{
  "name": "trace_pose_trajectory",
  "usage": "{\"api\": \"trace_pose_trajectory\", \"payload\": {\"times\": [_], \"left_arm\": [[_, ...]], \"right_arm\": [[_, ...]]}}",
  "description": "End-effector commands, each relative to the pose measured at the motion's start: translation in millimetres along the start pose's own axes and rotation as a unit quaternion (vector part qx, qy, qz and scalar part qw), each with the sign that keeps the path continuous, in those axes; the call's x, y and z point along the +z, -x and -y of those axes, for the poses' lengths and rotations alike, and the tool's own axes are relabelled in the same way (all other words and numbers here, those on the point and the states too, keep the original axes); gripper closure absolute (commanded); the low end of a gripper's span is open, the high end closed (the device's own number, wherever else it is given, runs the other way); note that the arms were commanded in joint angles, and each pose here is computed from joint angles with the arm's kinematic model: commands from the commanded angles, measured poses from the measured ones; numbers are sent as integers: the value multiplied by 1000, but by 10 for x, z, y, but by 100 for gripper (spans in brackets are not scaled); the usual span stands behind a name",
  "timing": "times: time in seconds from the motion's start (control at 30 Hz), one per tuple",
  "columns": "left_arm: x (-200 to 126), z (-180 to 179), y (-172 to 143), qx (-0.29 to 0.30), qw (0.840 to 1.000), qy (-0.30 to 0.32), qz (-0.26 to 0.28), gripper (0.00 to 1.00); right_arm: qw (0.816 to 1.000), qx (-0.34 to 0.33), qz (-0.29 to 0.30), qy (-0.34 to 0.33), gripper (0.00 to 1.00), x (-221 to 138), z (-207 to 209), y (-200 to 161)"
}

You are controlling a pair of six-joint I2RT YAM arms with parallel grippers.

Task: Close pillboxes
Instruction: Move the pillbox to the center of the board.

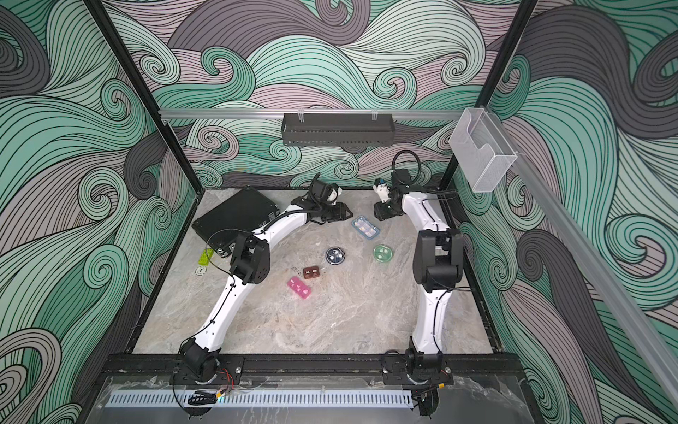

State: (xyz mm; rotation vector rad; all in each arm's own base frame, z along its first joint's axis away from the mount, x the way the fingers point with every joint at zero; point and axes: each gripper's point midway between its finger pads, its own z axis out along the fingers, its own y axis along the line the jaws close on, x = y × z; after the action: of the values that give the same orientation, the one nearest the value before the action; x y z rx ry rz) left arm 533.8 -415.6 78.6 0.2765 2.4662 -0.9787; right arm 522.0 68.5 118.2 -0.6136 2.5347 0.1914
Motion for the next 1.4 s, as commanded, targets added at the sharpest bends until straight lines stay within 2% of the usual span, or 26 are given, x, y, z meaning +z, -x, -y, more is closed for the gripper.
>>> {"api": "trace_pose_trajectory", "payload": {"times": [0.0,0.13,0.33,0.47,0.57,0.67,0.97,1.2,1.37], "left_arm": [[-37,27,101,2,1000,-14,7,50],[-4,-3,79,1,1000,-15,5,50],[82,-67,45,-16,1000,-19,4,52],[118,-71,2,-26,999,-25,-2,56],[119,-86,-47,-31,999,-25,-6,57],[120,-101,-96,-34,999,-26,-9,57],[101,-116,-168,-41,999,-28,-13,58],[-46,-109,-186,-40,999,-24,-9,59],[-307,-67,-144,-28,999,-15,1,59]], "right_arm": [[999,-22,16,31,50,40,-51,147],[999,-20,10,48,54,126,-88,156],[999,-32,-7,38,59,289,-24,74],[999,-35,-16,35,67,371,5,34],[998,-38,-19,37,68,411,-1,12],[998,-36,-20,45,75,450,-21,-5],[998,-39,-23,50,79,452,-60,-31],[997,-53,-21,51,87,447,-98,-15],[996,-62,-22,54,93,457,-129,-17]]}}
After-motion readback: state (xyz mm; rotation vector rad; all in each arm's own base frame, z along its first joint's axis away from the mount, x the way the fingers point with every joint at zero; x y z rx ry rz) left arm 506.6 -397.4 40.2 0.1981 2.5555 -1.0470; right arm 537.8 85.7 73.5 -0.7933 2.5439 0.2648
